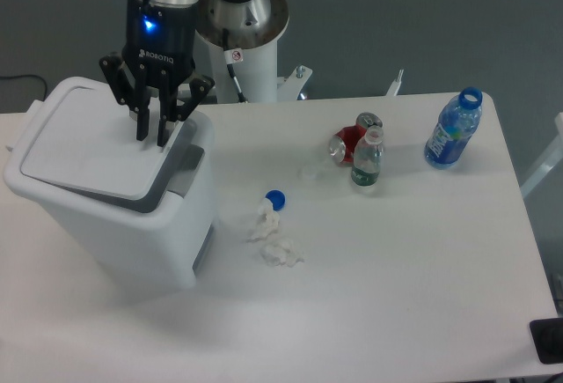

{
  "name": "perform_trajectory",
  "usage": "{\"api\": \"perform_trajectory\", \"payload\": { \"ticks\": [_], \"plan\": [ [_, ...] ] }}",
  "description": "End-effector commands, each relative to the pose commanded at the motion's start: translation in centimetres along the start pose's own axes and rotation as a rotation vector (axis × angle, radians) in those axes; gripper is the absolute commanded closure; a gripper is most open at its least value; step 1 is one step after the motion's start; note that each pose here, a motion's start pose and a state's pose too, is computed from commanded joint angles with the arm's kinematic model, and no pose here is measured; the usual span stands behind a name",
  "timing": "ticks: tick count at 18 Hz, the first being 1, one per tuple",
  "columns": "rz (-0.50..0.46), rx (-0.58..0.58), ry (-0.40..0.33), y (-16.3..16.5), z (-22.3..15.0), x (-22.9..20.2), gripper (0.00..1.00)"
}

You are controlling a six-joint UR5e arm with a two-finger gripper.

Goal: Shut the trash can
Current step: 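Push the lid down with the gripper until it shuts, then press the gripper on the closed lid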

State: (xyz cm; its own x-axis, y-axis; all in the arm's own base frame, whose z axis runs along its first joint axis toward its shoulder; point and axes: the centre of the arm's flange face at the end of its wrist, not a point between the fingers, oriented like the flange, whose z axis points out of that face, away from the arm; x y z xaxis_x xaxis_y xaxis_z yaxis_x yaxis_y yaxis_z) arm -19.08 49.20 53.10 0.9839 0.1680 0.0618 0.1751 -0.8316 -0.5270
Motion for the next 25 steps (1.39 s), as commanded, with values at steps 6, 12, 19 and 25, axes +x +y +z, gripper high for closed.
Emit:
{"api": "perform_trajectory", "payload": {
  "ticks": [6,12,19,25],
  "plan": [
    [0.003,-0.009,0.004,0.1,0.6,-0.2,0.67],
    [0.002,-0.017,0.008,0.1,1.2,-0.4,0.67],
    [0.0,-0.027,0.013,0.1,1.8,-0.5,0.67],
    [-0.004,-0.037,0.018,0.1,2.6,-0.8,0.67]
  ]
}}
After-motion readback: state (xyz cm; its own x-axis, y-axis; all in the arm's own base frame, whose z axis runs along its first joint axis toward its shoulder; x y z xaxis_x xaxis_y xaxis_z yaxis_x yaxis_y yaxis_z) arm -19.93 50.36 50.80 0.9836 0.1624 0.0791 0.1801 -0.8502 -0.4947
